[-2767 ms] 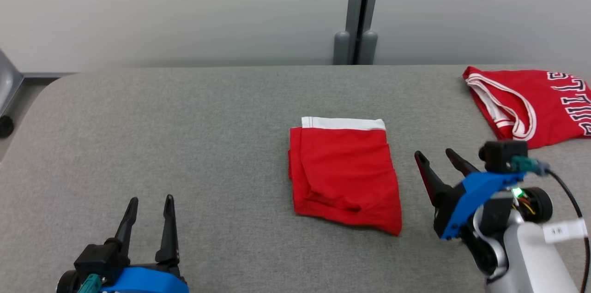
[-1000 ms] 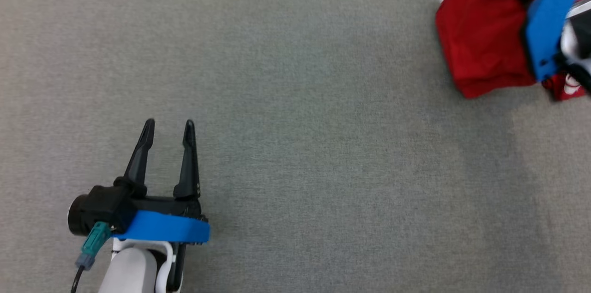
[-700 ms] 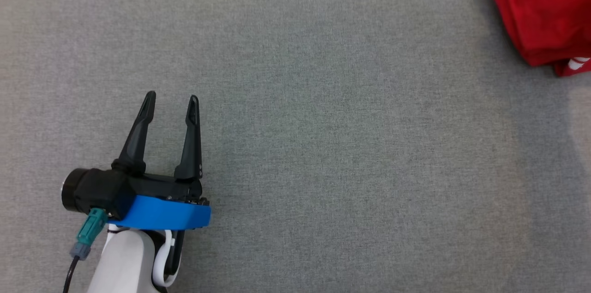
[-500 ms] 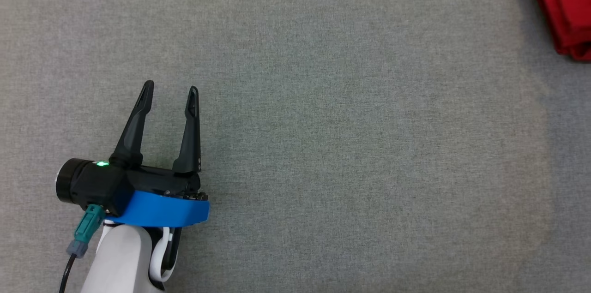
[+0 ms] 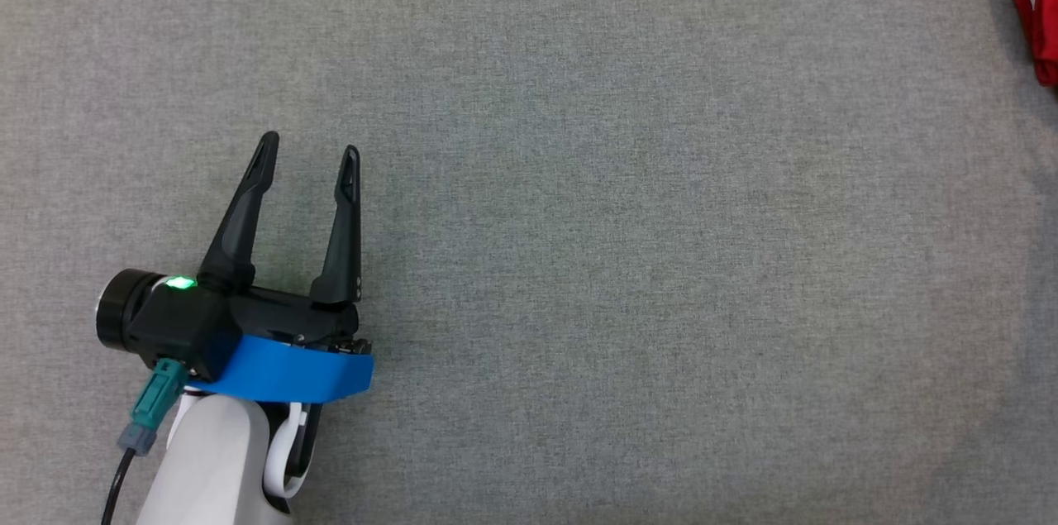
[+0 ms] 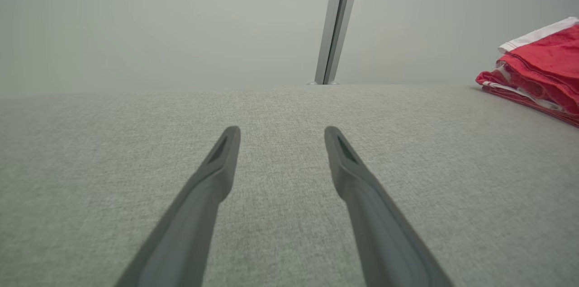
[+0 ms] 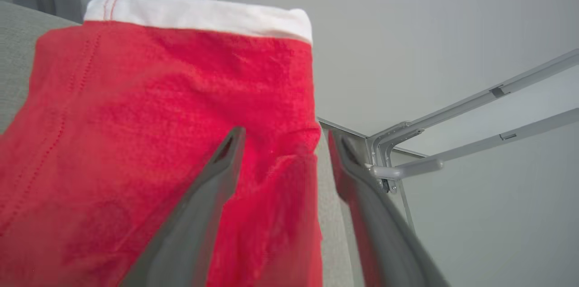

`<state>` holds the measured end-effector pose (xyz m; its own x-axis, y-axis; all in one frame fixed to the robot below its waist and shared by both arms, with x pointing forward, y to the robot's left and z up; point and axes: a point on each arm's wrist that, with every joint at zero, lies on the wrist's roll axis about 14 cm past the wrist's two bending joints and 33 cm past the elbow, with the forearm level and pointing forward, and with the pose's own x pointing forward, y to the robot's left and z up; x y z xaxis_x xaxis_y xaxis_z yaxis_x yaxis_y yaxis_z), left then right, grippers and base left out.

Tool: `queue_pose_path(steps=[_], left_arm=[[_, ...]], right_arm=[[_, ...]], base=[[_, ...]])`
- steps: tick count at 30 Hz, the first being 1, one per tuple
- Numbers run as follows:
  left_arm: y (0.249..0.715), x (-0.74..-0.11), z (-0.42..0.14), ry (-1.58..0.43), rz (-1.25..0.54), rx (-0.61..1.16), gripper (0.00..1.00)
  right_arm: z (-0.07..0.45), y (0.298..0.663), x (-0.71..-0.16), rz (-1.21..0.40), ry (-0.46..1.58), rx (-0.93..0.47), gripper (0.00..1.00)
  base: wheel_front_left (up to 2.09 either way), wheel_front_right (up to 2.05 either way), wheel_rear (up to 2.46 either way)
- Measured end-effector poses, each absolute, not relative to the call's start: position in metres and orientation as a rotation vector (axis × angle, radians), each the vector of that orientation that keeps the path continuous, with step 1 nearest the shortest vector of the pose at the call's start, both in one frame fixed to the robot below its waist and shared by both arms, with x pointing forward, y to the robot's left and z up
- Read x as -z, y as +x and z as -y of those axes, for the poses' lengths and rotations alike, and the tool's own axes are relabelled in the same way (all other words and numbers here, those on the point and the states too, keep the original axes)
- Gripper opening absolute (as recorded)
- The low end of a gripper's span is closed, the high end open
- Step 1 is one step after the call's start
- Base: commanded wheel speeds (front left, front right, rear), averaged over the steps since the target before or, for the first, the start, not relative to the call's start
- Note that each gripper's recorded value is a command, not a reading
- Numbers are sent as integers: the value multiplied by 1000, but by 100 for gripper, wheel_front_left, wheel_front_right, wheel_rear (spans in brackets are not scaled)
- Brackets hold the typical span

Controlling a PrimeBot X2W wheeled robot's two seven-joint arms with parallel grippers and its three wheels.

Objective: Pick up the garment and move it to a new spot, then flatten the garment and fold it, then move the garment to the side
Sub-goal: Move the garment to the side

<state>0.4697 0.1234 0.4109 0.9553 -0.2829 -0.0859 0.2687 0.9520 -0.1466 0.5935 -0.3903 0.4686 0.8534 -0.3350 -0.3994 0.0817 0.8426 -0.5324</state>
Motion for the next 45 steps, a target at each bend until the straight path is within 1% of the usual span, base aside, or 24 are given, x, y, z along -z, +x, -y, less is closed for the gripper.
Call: queue_pose_path(steps=[5, 7, 11, 14, 19, 26, 31, 37, 41, 45], left_arm=[[468, -418, -124, -126, -96, 282, 100], [466, -424, -125, -122, -86, 281, 100], [460, -441, -128, -124, -55, 267, 100], [449, -452, -134, -131, -40, 240, 100], [424, -467, -145, -152, -22, 194, 100], [394, -482, -155, -171, 3, 156, 100], [379, -484, -165, -175, 8, 124, 100], [364, -480, -171, -171, -6, 105, 100], [355, -474, -172, -170, -26, 102, 100], [351, -470, -172, -171, -37, 103, 100]], right_arm=[[377, 597, -480, -426, -533, 223, 100], [369, 595, -483, -400, -499, 219, 100], [333, 589, -487, -304, -405, 154, 100], [307, 576, -490, -245, -334, 102, 100], [266, 543, -500, -158, -213, 16, 100], [221, 479, -520, -33, -92, -88, 100], [206, 431, -518, -5, -14, -91, 100], [201, 391, -517, 15, 47, -46, 100], [205, 374, -515, 17, 63, -14, 100], [207, 366, -514, 21, 67, 2, 100]], base=[[0, 0, 0], [0, 0, 0], [0, 0, 0], [0, 0, 0], [0, 0, 0], [0, 0, 0], [0, 0, 0], [0, 0, 0], [0, 0, 0], [0, 0, 0]])
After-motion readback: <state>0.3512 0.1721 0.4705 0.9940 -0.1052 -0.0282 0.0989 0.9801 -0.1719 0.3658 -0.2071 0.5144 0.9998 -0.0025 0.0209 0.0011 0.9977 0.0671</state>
